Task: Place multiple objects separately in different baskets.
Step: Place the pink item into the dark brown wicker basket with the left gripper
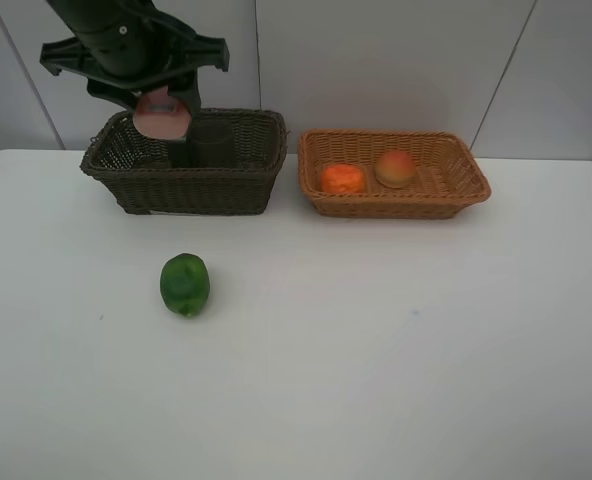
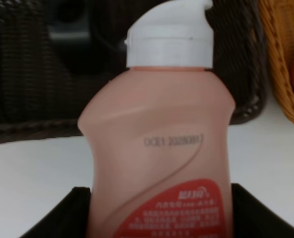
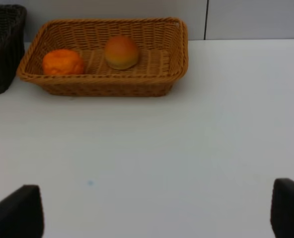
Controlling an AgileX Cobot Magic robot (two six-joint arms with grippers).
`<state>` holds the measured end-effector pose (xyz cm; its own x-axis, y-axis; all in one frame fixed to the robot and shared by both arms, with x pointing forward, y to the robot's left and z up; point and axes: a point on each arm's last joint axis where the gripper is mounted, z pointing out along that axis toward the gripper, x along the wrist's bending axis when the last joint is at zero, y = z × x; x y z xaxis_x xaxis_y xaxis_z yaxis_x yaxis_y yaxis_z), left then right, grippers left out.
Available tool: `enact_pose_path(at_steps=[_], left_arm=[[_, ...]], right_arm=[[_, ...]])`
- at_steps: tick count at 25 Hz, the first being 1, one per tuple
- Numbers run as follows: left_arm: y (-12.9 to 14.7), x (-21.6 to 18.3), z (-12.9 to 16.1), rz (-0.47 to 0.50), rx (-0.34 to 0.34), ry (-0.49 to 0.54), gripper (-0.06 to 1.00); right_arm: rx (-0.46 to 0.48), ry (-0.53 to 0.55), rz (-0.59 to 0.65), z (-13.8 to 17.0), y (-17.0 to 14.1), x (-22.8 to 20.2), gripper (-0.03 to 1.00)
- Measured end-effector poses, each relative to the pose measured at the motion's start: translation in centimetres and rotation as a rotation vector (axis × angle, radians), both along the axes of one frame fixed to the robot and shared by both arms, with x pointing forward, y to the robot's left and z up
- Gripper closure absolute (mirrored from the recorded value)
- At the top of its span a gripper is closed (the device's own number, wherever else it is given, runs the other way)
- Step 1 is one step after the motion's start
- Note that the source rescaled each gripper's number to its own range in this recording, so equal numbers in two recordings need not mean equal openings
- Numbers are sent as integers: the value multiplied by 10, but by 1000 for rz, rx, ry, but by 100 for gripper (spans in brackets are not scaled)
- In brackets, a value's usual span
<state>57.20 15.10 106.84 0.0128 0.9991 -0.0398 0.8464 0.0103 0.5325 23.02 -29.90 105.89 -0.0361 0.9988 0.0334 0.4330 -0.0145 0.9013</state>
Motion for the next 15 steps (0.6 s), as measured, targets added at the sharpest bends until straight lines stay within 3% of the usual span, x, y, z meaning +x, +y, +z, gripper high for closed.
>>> enact_pose_path(at_steps=[9,15], left_arm=[[78,29,5,141,71,-76,26],[86,54,-20,111,136,-125,26]], right_arm=[[0,0,0,0,0,0,0],[0,0,0,0,0,0,0]])
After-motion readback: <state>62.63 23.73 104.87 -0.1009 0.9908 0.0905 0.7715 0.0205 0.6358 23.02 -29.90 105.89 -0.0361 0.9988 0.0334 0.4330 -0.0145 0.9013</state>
